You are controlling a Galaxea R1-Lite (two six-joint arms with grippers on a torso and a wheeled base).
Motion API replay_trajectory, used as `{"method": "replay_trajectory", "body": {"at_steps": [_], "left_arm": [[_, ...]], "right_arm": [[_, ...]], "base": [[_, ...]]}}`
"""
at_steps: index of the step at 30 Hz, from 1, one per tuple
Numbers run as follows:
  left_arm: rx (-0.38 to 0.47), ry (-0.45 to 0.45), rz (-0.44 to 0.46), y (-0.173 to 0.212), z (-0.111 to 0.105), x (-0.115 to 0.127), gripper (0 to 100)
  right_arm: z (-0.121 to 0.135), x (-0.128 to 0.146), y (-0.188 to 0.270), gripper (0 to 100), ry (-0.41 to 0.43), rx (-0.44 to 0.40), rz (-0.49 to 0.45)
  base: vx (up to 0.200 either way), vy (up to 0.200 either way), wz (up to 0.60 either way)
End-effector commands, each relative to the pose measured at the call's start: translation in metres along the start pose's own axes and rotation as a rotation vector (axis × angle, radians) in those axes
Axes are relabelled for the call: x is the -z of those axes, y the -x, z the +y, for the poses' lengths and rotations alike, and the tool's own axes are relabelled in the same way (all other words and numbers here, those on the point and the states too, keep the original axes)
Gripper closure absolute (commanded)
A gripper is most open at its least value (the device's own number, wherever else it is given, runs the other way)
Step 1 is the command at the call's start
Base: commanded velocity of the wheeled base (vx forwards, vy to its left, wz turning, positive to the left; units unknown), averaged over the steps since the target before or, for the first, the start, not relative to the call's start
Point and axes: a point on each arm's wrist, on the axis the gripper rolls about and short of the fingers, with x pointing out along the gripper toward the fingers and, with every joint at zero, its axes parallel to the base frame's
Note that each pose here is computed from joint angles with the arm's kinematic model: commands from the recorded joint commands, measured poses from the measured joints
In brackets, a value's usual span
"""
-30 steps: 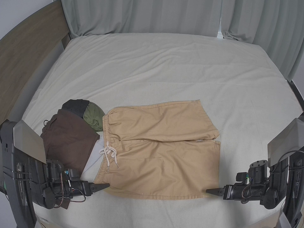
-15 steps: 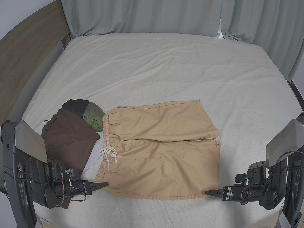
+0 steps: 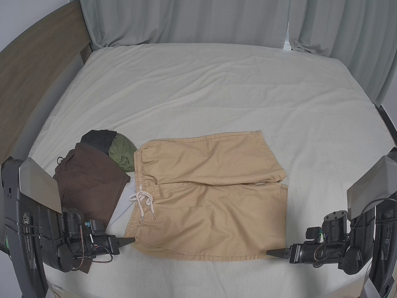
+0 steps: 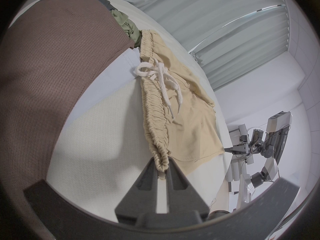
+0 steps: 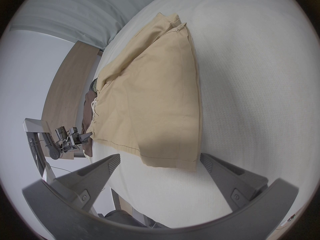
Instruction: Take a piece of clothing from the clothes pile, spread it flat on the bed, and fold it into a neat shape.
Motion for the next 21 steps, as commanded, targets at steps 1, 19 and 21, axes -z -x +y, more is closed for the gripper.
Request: {"method": "replay_trajectory", "body": {"at_steps": [1, 19, 21], "left_arm": [[0.003, 0.0, 0.004, -0.0007, -0.0005, 0.0006, 100], [0.002, -0.005, 0.001, -0.0008, -0.0001, -0.0001, 100], [0.002, -0.003, 0.003, -0.0011, 0.0004, 0.0005, 100]], "right_arm": [[0.001, 0.0007, -0.0007, 0, 0.0, -0.002, 0.004], [-0.0008, -0.0013, -0.004, 100, -0.012, -0.002, -0.002], [-0.0003, -0.0017, -0.0017, 100, -0.013, -0.001, -0.007]], "base": [[0.0, 0.0, 0.0], [0.0, 0.0, 0.0], [0.0, 0.0, 0.0]]}}
